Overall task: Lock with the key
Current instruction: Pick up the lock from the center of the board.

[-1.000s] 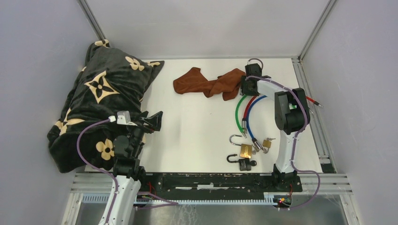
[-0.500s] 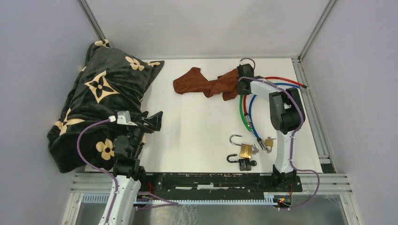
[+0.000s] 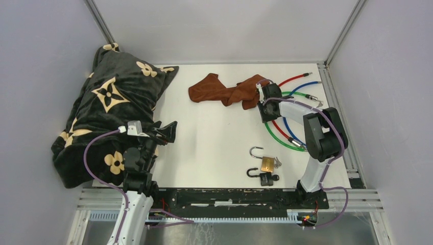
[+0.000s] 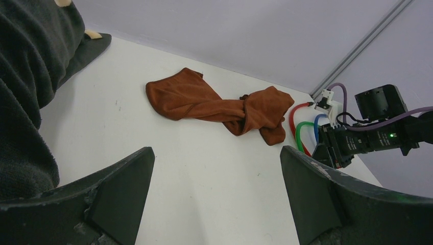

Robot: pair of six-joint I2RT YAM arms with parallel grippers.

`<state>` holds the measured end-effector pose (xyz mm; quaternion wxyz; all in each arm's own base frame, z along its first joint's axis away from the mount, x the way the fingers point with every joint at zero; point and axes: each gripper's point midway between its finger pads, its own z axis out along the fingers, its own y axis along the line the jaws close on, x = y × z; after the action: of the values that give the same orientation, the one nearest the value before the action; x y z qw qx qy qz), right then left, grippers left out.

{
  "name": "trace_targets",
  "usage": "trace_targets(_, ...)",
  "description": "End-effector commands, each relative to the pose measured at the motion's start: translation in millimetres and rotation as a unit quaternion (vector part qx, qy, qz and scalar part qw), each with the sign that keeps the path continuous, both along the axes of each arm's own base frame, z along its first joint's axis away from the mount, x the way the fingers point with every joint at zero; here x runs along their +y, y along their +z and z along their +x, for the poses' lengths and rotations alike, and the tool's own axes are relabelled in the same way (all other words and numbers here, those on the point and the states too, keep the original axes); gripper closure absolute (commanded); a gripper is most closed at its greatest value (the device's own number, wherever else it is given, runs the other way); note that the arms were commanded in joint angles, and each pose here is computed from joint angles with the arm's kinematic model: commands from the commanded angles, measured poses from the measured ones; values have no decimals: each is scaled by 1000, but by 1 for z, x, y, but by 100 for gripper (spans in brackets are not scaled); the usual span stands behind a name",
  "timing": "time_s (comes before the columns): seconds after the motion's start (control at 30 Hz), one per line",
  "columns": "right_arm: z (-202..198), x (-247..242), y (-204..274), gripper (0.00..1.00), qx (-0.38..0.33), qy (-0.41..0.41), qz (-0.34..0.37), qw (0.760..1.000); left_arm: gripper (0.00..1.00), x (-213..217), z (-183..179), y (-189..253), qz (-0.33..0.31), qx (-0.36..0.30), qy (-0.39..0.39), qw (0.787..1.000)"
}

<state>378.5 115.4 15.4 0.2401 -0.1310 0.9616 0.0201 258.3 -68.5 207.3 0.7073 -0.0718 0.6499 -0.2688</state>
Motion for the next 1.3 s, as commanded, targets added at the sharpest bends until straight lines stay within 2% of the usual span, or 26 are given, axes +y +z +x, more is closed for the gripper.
trace_targets(0.0,-22,7,-19,65,57,14,7,998,1,-3,-1,7,-16,-13,-7,1000)
trace_targets(0.1,-4,2,-23,56,46,-7,-17,999,1,-2,-1,8,-15,-16,-6,1000)
trace_targets(0.2,5,0,-30,55,47,-17,-29,998,1,-1,-2,9,-13,-20,-3,1000)
trace_targets(0.23,6,0,-33,61,49,-18,-31,998,1,-1,-1,9,-13,-19,-2,1000)
trace_targets(0.3,6,3,-36,92,54,-16,-24,998,1,-1,-1,9,-13,-19,-2,1000)
trace_targets(0.33,6,8,-33,100,52,-11,-11,999,1,-1,-1,9,-13,-19,-3,1000)
trace_targets(0.47,18,31,12,100,-8,2,61,998,1,-3,-2,11,-12,-22,-7,1000)
trace_targets(0.57,30,48,74,100,-101,6,116,988,2,-8,-3,16,-10,-27,-23,999)
trace_targets(0.7,25,69,155,100,-223,23,160,961,8,-27,-6,26,-5,-28,-79,996)
trace_targets(0.87,8,89,223,100,-311,21,232,921,16,-58,-7,37,3,-19,-169,985)
trace_targets(1.17,-27,111,334,100,-441,4,342,830,14,-136,-18,84,76,-62,-320,942)
trace_targets(1.27,-40,119,355,100,-459,-8,366,810,11,-162,-15,100,101,-82,-346,929)
